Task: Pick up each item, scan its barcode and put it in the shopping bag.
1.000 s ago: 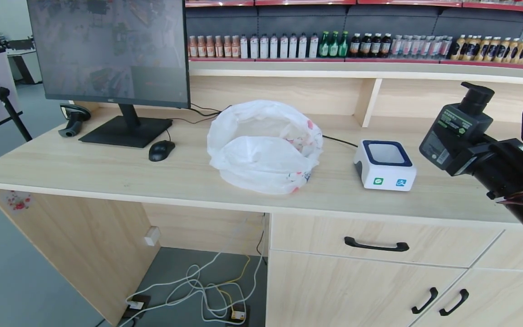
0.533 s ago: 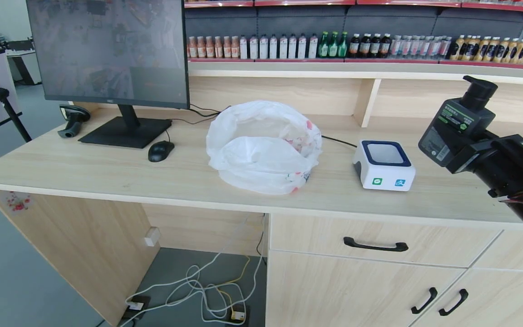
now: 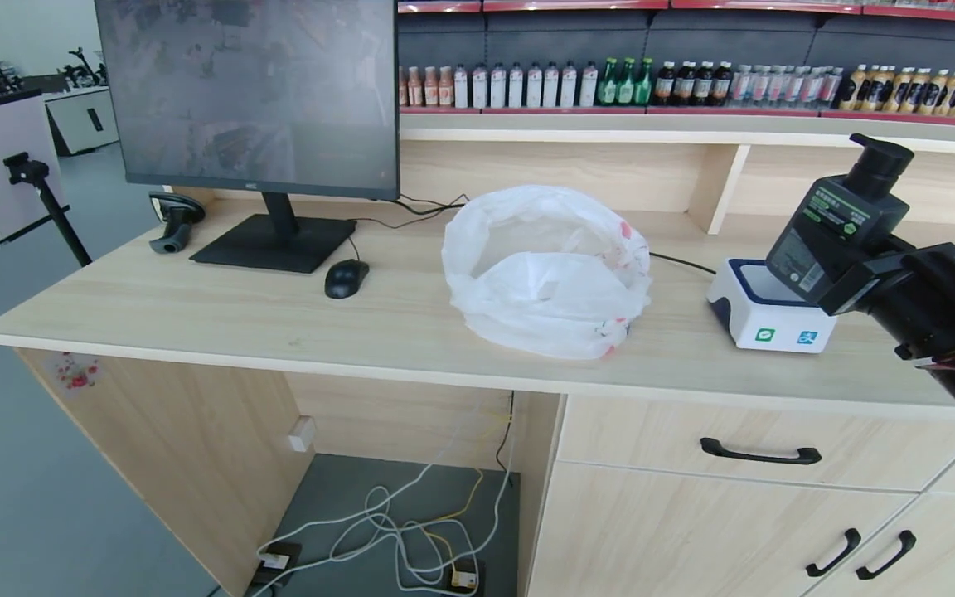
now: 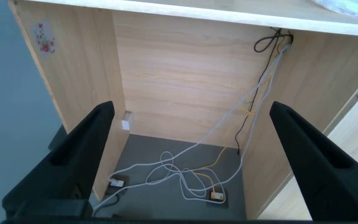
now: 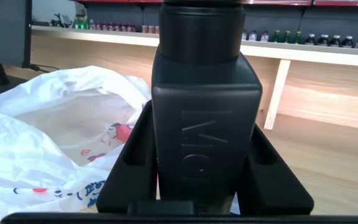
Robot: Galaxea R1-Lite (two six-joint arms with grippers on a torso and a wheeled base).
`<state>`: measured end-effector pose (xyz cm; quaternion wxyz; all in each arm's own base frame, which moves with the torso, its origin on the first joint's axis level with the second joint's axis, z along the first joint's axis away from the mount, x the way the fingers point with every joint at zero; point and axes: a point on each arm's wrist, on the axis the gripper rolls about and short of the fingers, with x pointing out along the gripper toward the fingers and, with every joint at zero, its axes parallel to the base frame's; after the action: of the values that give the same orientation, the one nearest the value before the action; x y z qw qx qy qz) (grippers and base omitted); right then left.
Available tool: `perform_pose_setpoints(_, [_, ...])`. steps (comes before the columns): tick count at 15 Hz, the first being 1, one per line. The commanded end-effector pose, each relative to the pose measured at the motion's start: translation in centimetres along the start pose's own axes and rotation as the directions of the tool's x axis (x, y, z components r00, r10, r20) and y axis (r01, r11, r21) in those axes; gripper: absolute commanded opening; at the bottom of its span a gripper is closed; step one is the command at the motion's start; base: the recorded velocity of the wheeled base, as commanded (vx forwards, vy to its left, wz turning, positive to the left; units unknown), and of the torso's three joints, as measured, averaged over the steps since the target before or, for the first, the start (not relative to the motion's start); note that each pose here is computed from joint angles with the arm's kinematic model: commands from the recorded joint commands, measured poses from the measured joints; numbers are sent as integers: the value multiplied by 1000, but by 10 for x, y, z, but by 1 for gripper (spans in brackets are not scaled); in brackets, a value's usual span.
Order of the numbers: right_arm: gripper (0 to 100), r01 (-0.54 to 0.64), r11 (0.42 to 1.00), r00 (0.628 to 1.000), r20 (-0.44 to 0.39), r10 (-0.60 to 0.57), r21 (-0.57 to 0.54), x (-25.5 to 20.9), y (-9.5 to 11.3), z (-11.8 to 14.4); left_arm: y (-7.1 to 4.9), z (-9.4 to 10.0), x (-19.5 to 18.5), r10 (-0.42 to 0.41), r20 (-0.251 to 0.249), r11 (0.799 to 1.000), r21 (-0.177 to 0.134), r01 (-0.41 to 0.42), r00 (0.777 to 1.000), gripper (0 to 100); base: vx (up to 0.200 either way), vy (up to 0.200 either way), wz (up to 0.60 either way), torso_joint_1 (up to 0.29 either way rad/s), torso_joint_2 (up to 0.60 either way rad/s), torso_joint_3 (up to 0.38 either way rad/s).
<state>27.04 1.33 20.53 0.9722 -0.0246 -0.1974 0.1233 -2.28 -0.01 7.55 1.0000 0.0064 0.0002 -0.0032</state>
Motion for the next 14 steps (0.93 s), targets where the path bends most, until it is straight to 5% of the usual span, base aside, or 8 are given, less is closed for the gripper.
perform_pose_setpoints(1, [0,0,1000,1000,2,0,-1,0,0,0,0,0,0,0,2,1000,1,0,1000,100,0,0,0,0,0,0])
perform_pose_setpoints(3, [0,0,1000,1000,4,0,-2,0,0,1,0,0,0,0,3,1000,1,0,1000,100,0,0,0,0,0,0])
perform_pose_setpoints(10, [0,-3,1000,1000,21,3,-5,0,0,6,0,0,0,0,5,1000,4,0,1000,100,0,0,600,4,2,4])
perform_pose_setpoints(14, [0,-17,999,995,101,14,29,15,-3,20,0,0,0,0,5,1000,7,0,1000,100,0,0,300,-1,-1,-1])
